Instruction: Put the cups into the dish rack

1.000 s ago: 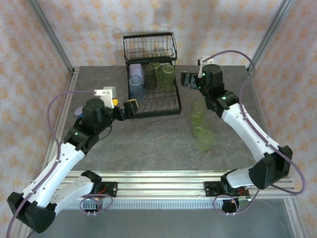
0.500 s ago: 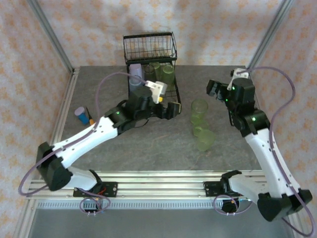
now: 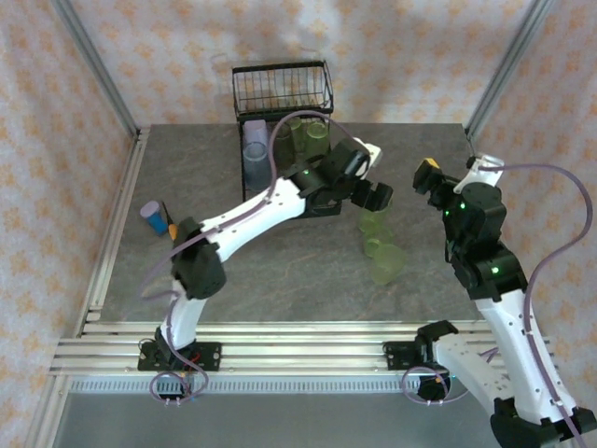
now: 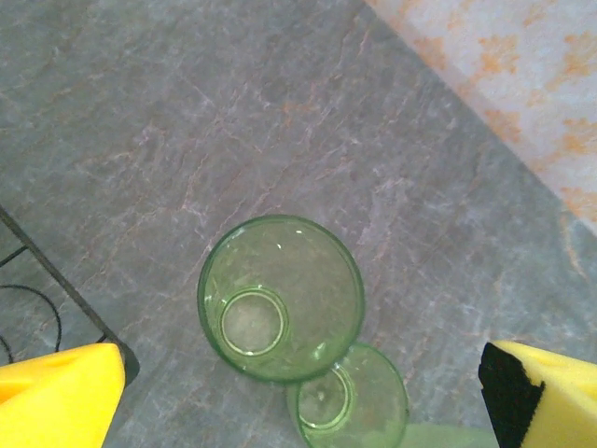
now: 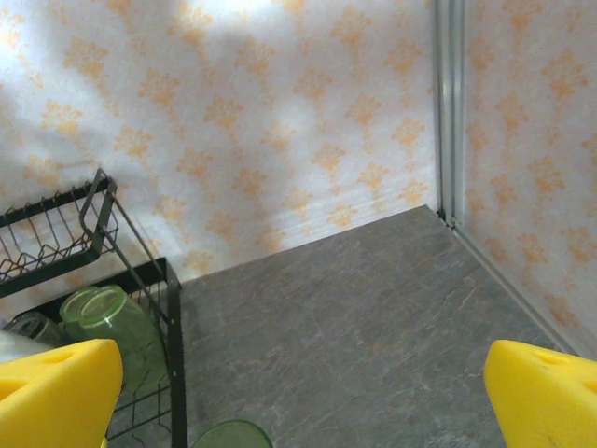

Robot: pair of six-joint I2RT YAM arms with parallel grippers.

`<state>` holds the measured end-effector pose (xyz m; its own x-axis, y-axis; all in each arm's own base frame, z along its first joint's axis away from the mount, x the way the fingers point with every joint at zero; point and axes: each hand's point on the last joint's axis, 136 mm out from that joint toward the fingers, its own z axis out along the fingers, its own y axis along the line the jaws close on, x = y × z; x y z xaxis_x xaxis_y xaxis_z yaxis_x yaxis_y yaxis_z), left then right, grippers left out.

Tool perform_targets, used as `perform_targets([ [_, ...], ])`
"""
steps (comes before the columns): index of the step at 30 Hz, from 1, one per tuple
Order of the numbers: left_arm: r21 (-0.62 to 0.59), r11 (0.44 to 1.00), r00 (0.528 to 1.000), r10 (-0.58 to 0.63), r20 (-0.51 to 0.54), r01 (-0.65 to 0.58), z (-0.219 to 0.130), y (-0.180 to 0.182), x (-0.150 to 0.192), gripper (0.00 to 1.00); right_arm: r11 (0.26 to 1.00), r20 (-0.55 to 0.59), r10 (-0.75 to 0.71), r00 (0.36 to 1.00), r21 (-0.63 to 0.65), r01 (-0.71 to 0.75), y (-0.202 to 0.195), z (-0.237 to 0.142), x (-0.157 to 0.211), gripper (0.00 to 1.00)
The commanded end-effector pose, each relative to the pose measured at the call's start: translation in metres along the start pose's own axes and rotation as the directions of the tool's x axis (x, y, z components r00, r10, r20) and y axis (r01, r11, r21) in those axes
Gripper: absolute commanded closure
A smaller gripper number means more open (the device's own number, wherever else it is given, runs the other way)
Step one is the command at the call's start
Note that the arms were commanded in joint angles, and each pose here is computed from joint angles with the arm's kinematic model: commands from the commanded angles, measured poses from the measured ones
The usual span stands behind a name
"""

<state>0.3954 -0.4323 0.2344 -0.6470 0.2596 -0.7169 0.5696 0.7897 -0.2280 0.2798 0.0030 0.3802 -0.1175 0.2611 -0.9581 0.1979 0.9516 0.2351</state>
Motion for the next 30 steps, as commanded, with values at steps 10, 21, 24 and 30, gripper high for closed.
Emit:
perform_targets([
  [10, -0.017, 1.0, 0.983, -0.008, -0.183, 0.005, 0.037, 0.001, 0.03, 0.01, 0.998, 0.07, -0.035, 0.997, 0.063, 0.031, -0.014, -0.008, -0.012, 0.01],
  [21, 0.001, 1.0, 0.984, -0.003, -0.177, 0.003, 0.056, 0.0, 0.033, 0.01, 0.997, 0.078, -0.041, 0.996, 0.068, 0.036, -0.015, -0.007, -0.01, 0.01],
  [24, 0.006, 1.0, 0.983, 0.001, -0.184, 0.0, 0.062, -0.001, 0.036, 0.01, 0.997, 0.079, -0.042, 0.996, 0.069, 0.037, -0.015, -0.007, -0.011, 0.01],
  [30, -0.018, 1.0, 0.985, 0.013, -0.171, -0.016, 0.071, 0.004, 0.036, 0.0, 0.997, 0.081, -0.042, 0.996, 0.066, 0.037, -0.015, -0.007, -0.011, 0.01],
])
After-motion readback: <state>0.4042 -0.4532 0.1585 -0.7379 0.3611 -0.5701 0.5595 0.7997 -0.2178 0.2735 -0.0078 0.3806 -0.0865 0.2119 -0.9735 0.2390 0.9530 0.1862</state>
